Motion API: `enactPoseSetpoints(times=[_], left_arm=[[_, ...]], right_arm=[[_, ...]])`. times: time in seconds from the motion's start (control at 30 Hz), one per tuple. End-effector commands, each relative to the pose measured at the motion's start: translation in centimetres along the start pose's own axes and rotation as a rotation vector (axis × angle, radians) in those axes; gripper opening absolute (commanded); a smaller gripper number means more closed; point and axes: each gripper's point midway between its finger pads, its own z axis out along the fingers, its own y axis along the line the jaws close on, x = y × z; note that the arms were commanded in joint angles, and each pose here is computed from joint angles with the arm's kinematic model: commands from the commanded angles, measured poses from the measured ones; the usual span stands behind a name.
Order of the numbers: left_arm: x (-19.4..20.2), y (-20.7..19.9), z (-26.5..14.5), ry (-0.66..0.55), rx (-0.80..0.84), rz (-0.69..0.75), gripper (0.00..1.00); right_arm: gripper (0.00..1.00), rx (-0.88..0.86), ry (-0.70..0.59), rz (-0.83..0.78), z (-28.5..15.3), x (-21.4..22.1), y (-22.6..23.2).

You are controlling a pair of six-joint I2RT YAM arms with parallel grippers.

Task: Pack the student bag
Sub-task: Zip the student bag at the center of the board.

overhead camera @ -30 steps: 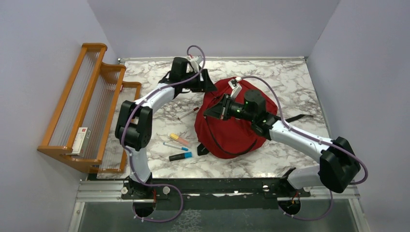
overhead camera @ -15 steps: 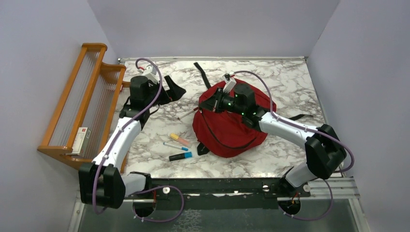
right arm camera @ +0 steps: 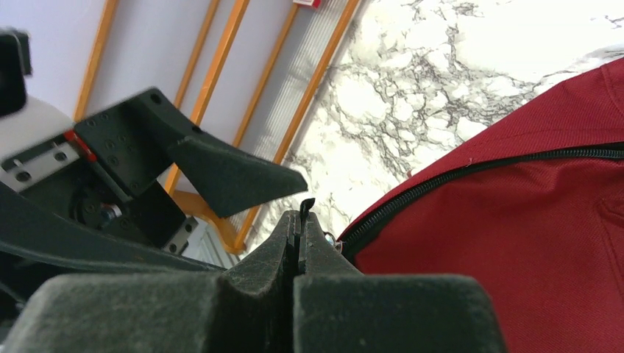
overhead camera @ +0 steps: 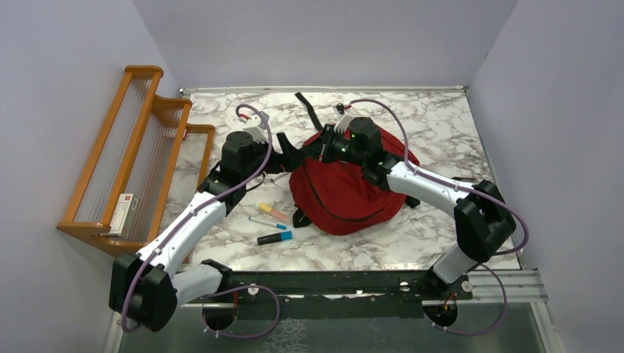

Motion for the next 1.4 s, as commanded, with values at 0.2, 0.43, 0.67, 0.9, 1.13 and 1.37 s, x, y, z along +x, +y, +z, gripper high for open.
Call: enactPoseSetpoints(times=[0.2, 0.43, 0.67, 0.9, 1.13, 1.37], left_arm=[[0.8, 1.7, -1.9, -0.087, -0.098, -0.021, 0.87], [2.1, 0.0, 0.6, -0.033, -0.039, -0.031, 0.87], [3.6, -0.7, 2.0, 0.027, -0.028, -0.021, 0.7], [5.4, -0.4, 2.5, 0.085, -0.036, -0.028, 0.34], [5.8, -0.1, 1.5, 0.115, -0.052, 0.011, 0.0], [7.5, 0.7, 0.0, 0.171, -0.079, 0.005, 0.0]], right_arm=[[0.0, -0.036, -0.135, 0.003, 0.0, -4.4, 1.4], [0.01, -0.053, -0.12, -0.002, 0.1, -4.4, 1.6], [0.01, -0.047, -0.127, -0.01, -0.1, -4.6, 1.4], [0.01, -0.034, -0.128, -0.021, 0.2, -4.7, 0.9], [0.0, 0.111, -0.138, -0.046, 1.1, -5.4, -3.6], [0.01, 0.213, -0.178, -0.016, 2.1, -6.9, -8.8]])
